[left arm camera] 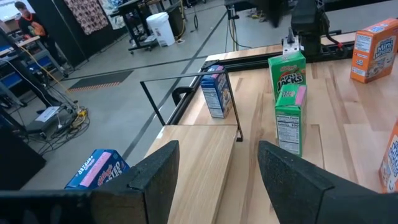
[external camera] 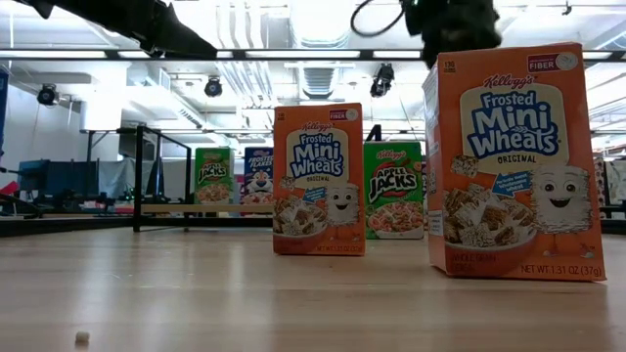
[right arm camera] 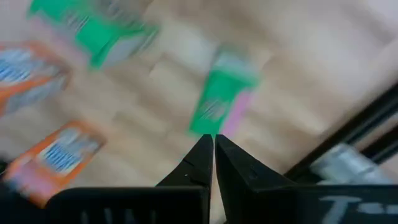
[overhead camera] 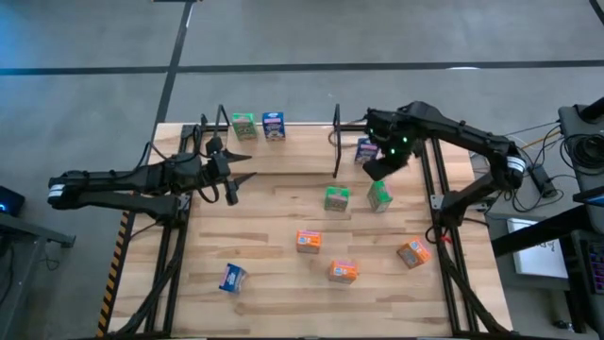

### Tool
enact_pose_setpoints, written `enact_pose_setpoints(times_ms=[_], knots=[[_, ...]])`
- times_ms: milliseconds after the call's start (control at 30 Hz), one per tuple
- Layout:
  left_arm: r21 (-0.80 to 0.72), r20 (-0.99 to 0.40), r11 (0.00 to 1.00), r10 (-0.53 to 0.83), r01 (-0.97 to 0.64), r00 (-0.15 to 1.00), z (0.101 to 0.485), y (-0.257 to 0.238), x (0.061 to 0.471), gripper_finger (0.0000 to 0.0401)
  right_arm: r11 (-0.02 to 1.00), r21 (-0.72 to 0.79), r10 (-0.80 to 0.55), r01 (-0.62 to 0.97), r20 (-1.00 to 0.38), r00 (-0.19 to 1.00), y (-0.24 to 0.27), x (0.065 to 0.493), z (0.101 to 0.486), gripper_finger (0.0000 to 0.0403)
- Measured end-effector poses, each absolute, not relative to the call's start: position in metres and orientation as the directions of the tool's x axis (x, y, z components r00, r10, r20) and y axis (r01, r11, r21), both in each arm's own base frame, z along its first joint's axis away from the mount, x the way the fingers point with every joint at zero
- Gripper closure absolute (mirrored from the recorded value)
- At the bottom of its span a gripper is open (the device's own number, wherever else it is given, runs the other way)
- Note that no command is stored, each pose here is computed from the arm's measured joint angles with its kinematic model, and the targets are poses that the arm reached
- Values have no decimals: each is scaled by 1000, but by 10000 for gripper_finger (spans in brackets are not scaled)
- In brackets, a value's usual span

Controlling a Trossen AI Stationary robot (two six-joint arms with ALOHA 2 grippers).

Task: Stack cereal on shelf
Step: Put the top right orange cereal box on the shelf

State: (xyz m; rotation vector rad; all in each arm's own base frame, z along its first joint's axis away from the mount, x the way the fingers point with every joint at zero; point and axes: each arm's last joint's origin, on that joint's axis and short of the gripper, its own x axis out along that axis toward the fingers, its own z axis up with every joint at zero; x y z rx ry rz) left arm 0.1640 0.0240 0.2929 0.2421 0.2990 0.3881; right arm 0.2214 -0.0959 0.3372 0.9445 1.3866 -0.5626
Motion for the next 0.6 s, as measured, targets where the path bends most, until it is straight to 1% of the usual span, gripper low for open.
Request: enact_pose_setpoints(times_ms=[100,267,467,600], knots=[[287,-238,898,405,-334,883,293,24,164,200,514,258,252,818,-957,143,-76,223,340,394],[287,-239,898,405,-334,883,293,24,164,200,507,245,307,826,-947,93,-40,222,336,394],[287,-239,898,405,-334,883,293,24,164,200,556,186,316,810,-949,2,6,218,322,394],[286,-239,898,404,-334,883,293,24,164,200,546,157,309,823,-951,-23,35,213,313,394]])
